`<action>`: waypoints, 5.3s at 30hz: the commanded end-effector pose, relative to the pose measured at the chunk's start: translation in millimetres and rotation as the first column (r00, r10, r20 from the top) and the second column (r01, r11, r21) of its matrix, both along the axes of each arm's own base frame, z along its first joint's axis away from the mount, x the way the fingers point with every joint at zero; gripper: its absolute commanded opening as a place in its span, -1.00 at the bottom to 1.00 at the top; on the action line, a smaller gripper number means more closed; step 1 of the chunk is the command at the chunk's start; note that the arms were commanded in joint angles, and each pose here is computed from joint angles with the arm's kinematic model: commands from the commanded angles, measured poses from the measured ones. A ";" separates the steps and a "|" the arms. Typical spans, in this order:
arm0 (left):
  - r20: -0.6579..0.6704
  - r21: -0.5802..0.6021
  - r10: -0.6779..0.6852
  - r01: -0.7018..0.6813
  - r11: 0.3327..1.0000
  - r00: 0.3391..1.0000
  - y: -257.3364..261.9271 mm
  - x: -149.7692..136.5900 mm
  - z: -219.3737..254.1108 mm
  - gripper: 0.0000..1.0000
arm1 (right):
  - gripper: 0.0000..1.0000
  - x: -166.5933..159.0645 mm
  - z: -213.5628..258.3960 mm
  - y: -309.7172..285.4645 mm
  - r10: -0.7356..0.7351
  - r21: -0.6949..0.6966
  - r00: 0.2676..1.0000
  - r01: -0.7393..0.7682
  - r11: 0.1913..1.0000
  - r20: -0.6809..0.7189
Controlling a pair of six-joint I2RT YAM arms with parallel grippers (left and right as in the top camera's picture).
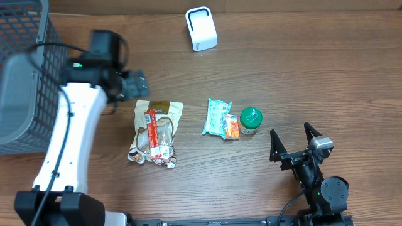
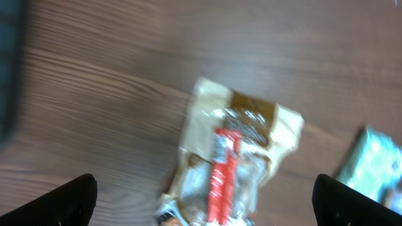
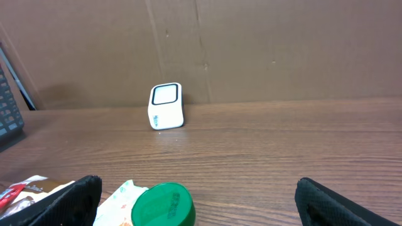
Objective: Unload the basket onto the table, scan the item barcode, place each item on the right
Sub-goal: 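Raise the left gripper away beside the basket, then move the right gripper forward toward the items on the table, then lower the right gripper onto the red stick on the snack bag and grasp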
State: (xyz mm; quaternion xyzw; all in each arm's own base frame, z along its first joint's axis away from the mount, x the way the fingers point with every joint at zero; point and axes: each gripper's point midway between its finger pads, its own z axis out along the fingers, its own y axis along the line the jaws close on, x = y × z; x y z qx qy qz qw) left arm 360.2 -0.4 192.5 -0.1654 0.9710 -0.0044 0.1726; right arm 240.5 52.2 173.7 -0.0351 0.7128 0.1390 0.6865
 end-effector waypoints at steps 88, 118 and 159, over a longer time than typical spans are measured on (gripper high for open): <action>0.071 0.120 0.243 -0.250 0.961 0.968 114.6 -3.5 24.4 0.99 | 1.00 -34.6 193.5 16.0 0.117 0.072 0.967 -0.104 0.992 -0.225; 0.071 0.120 0.243 -0.250 0.961 0.968 114.6 -3.5 24.4 1.00 | -0.59 54.8 82.9 176.5 0.385 0.274 0.346 -0.327 0.904 -0.856; 0.071 0.120 0.242 -0.249 0.961 0.968 114.4 -3.5 24.4 1.00 | -0.37 8.0 -111.3 379.1 0.263 0.012 0.307 -0.630 0.776 -0.915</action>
